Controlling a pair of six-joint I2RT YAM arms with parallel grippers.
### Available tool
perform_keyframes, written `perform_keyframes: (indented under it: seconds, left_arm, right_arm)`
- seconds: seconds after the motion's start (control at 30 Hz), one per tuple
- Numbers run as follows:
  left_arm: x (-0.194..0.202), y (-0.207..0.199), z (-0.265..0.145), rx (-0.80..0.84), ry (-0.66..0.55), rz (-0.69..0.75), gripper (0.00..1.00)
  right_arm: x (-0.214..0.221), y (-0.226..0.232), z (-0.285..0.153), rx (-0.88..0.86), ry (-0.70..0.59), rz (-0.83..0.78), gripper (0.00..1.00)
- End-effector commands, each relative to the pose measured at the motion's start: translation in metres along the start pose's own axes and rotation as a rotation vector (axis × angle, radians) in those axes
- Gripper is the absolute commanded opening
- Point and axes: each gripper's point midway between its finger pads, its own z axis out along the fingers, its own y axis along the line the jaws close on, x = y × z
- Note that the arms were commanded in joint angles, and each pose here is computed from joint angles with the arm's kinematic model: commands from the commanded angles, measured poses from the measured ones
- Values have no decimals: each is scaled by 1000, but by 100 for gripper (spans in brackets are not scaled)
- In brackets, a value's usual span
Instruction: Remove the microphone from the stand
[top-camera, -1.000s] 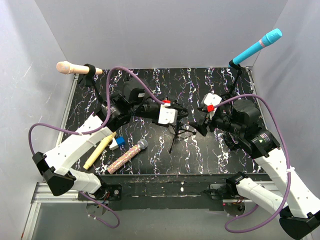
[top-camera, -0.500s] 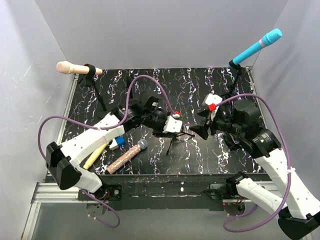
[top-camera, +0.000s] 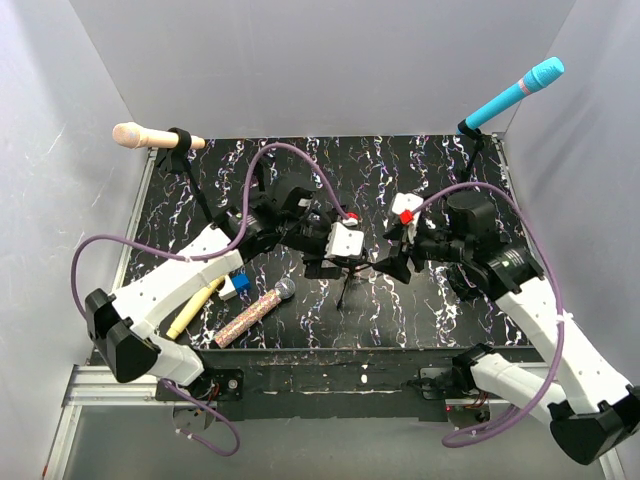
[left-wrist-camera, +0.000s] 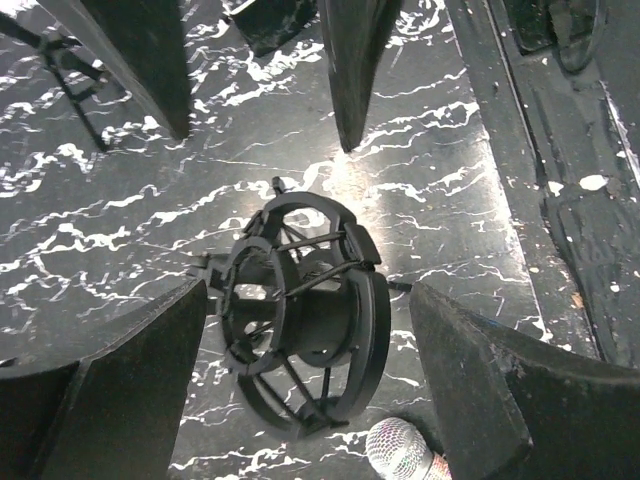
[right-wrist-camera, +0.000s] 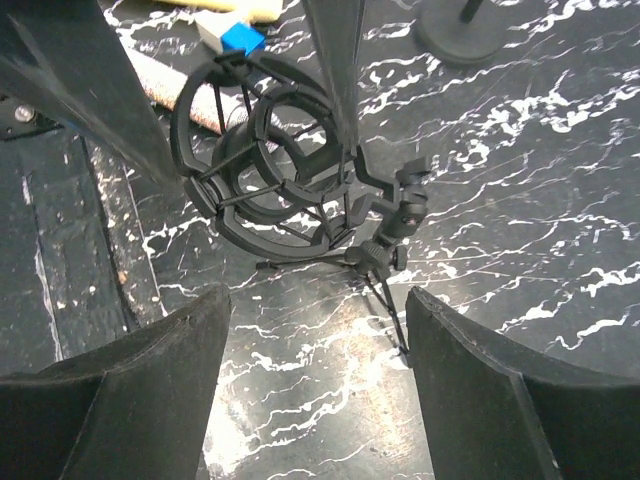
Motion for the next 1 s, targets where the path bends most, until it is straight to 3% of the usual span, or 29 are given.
perform_keyframes:
  seconds: [0.0,0.23,0.53,0.67,0.83,0.97]
  left_arm:
    - [-37,15,-40,-123,-48,76,83]
    - [-41,18,-66,-211,-13,65,83]
    - [-58,22,-98,-376,-90,-40,83]
    - [-44,28,-99,-418,-34,-45,83]
    - [-23,54,-98,-455,103,-32,82]
    - [-20,74,-100,-480,133,-23,82]
  right_arm:
    - [-10,3,4,-72,-22,-78,77]
    - [5,-11,22,-96,19,-47,77]
    - [26,-41,42,-188,37,62,77]
    - [26,-51,51,-288,24,27,77]
    - [19,-43,65,-442,-83,11,76]
    - [22,-36,72,-520,-123,-6,74]
